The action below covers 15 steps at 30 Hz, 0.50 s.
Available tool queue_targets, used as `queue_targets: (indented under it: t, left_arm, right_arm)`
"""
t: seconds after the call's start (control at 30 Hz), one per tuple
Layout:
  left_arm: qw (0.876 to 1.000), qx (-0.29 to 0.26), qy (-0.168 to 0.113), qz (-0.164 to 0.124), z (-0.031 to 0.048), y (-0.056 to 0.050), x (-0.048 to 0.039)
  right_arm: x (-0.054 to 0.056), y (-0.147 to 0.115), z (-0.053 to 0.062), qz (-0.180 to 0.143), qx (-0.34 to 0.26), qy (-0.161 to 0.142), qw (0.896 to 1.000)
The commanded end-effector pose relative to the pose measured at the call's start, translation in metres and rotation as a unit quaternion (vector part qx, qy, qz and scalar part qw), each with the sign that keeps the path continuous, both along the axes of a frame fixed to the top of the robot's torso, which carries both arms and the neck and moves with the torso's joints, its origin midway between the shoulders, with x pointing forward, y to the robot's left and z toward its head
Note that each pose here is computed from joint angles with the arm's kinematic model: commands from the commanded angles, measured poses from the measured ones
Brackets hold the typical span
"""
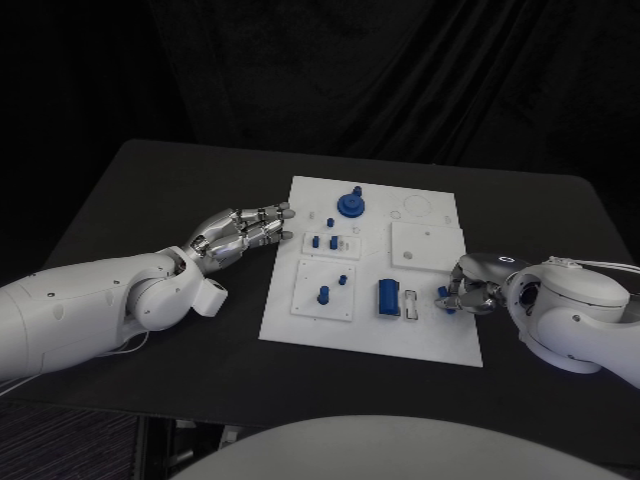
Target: Assemble the parts on the task board
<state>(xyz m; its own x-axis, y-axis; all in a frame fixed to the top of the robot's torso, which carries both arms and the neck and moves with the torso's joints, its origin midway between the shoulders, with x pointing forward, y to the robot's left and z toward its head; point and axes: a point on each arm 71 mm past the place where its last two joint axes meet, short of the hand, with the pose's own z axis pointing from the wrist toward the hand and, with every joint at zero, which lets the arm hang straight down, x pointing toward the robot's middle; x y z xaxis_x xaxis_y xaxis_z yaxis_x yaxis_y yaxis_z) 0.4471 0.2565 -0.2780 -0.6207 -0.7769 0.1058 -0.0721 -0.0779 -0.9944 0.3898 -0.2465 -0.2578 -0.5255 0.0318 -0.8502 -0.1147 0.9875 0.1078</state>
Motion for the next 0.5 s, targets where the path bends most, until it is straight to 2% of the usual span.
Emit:
queue_targets:
  t: [0.03, 0.2, 0.5]
  left_arm:
    - [1.0, -0.008, 0.0, -0.006, 0.0003, -0.001, -0.0012]
    - [1.0, -0.008, 0.0, -0.006, 0.0002, -0.001, -0.0012]
    - [1.0, -0.007, 0.0, -0.005, 0.0002, -0.001, -0.0014]
  right_arm:
    - [-0.005, -0.007, -0.01, -0.029, 0.011, 0.036, 0.999]
    - [-0.007, -0.009, -0.011, -0.054, 0.059, 0.053, 0.995]
    - [-0.011, -0.019, -0.01, -0.117, 0.157, 0.087, 0.977]
